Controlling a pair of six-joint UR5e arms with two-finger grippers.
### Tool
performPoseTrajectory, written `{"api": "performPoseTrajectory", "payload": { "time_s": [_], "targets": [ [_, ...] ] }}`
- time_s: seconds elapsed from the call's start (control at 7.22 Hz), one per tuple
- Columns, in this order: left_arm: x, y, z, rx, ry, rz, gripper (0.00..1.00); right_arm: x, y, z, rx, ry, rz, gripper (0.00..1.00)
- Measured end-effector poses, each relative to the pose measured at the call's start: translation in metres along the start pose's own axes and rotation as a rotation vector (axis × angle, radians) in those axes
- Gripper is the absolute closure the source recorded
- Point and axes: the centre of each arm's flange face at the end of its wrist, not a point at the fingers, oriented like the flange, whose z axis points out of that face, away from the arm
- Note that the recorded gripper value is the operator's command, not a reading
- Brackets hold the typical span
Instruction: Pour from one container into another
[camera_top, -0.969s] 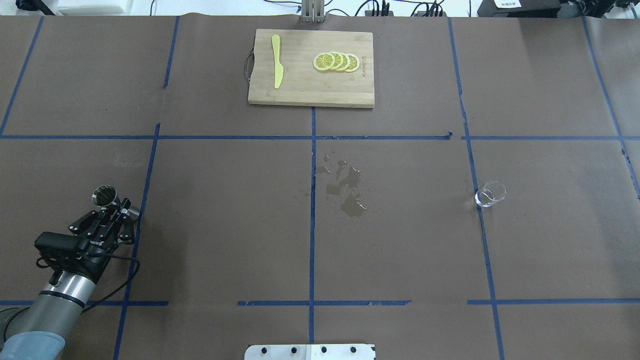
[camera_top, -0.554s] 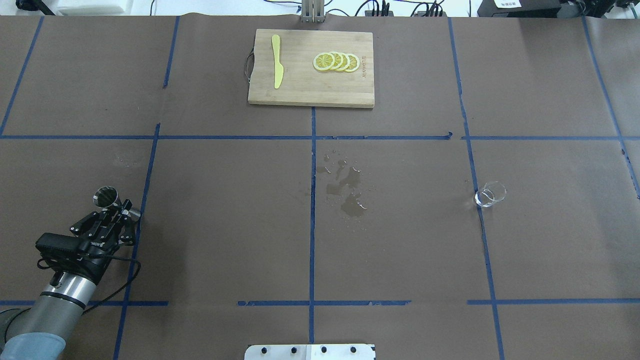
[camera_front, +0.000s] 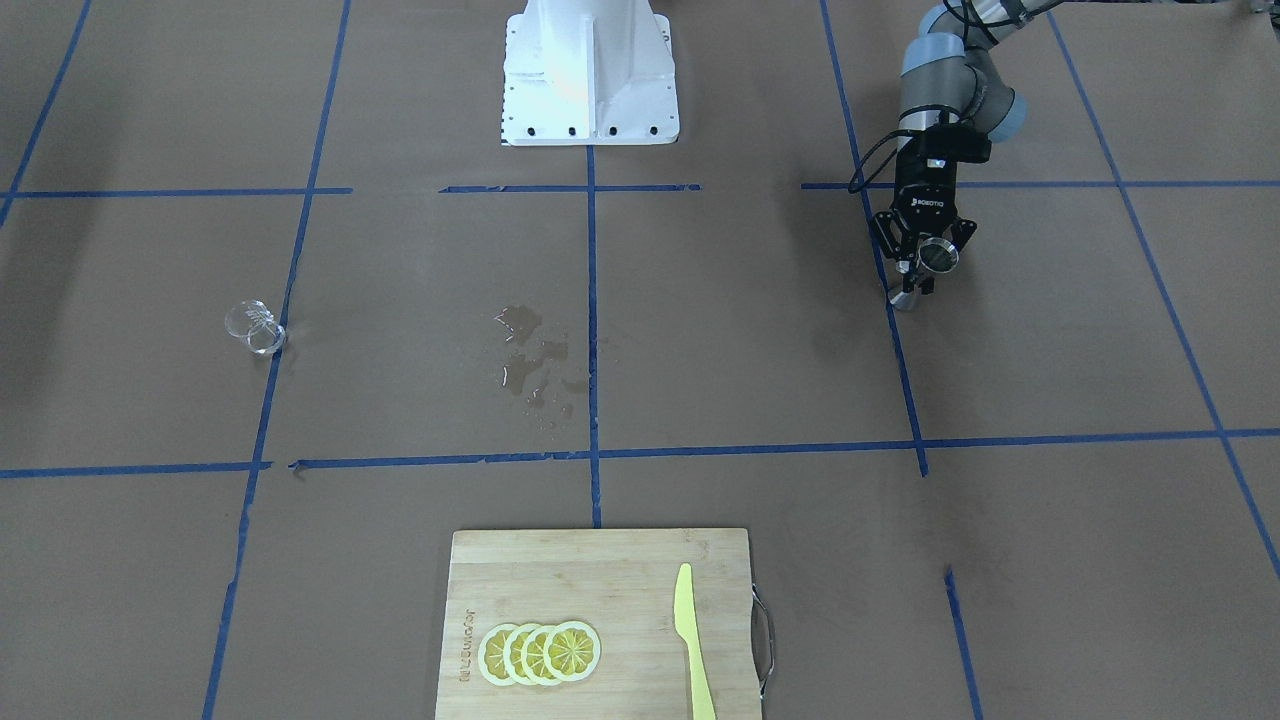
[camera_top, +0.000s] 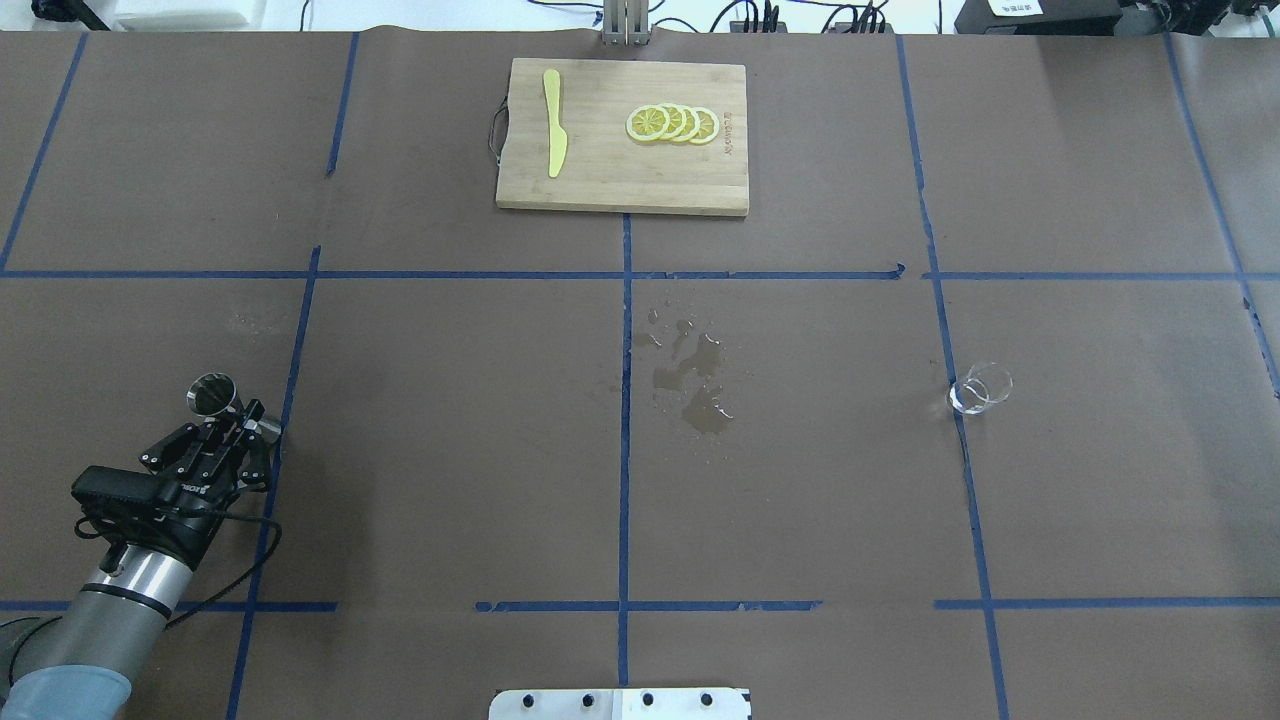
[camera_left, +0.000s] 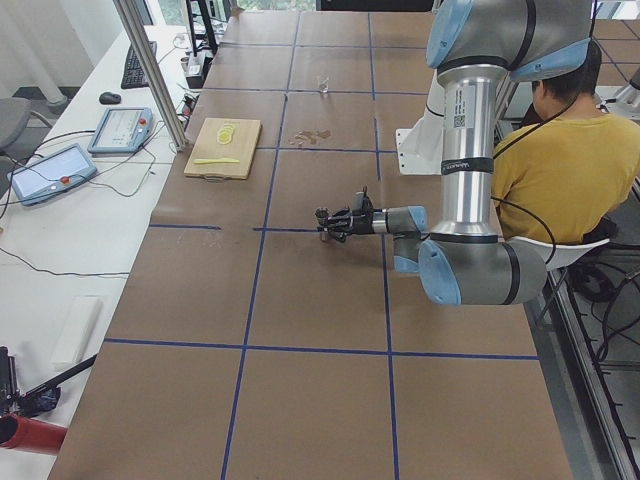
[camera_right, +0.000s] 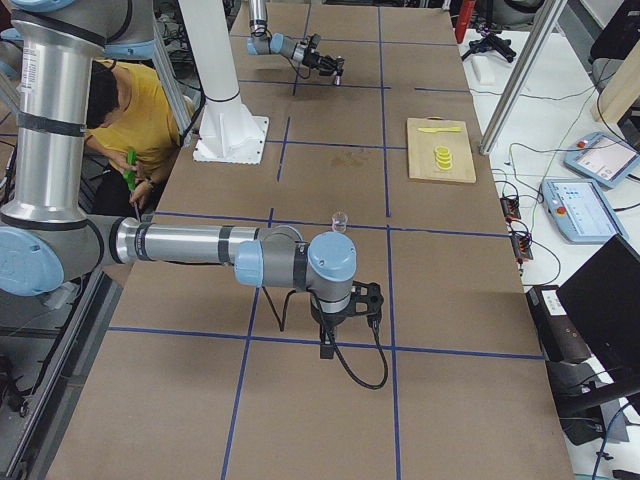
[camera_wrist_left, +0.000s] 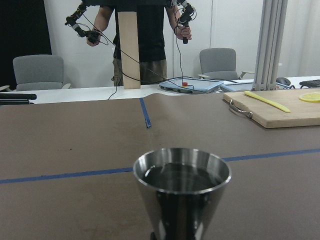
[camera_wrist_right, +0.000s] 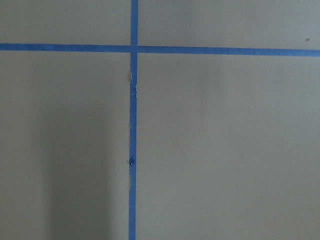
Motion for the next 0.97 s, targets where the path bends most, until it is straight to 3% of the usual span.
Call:
{"api": "performPoseTrajectory", "payload": {
  "time_s": [0.97],
  "targets": [
    [-0.0008, 0.0006, 0.0001, 0.001, -0.001, -0.002, 0.59, -0.0005, -0.0002, -0.0006, 0.001, 0.0, -0.001, 0.0]
  ]
}}
